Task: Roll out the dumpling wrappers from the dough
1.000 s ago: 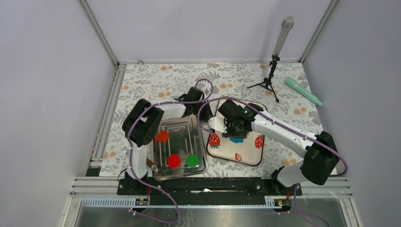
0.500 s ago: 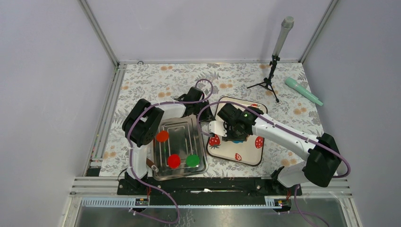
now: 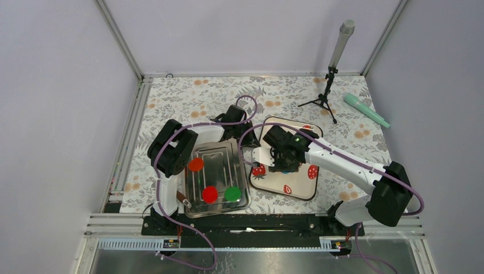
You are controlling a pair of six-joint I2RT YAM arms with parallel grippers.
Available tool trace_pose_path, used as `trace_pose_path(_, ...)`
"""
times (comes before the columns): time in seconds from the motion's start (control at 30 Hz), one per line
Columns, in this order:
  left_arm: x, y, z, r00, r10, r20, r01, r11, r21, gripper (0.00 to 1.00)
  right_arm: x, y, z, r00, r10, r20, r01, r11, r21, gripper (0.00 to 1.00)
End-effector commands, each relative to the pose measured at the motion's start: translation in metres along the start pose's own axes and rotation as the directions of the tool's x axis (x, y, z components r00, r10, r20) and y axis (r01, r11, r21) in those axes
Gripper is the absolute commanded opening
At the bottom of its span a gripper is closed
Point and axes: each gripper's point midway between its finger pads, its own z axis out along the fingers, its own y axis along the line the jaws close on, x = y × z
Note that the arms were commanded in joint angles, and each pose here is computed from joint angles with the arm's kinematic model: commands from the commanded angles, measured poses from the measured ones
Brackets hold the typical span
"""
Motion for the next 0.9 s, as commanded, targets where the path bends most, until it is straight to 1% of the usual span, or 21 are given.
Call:
trace_pose_path(0.0, 0.013, 0.048, 0.008, 0.999, -0.05, -0.011, 0.048, 0.988, -0.147, 0.0, 0.013, 0.118, 0.006, 0.997, 0.044, -0.058, -0.068, 0.851, -0.52, 0.0)
trace_pose_path(0.53, 0.013, 0.048, 0.008, 0.999, -0.051, -0.01, 0.049, 0.988, -0.148, 0.0, 0.016, 0.13, 0.0, 0.997, 0.032, -0.076, -0.07, 0.818, -0.571, 0.0)
trace_pose_path(0.63, 0.013, 0.048, 0.008, 0.999, -0.052, -0.012, 0.05, 0.988, -0.148, 0.0, 0.015, 0.128, -0.002, 0.997, 0.032, -0.076, -0.069, 0.823, -0.564, 0.0)
trace_pose_path(0.73, 0.013, 0.048, 0.007, 0.999, -0.052, -0.011, 0.049, 0.988, -0.146, 0.0, 0.009, 0.105, -0.013, 0.999, 0.008, -0.051, -0.032, 0.877, -0.48, 0.0)
trace_pose_path(0.87, 0.013, 0.047, 0.008, 0.998, -0.057, -0.013, 0.054, 0.988, -0.147, 0.0, -0.01, 0.057, -0.044, 0.999, 0.034, 0.007, -0.031, 0.959, -0.281, 0.0)
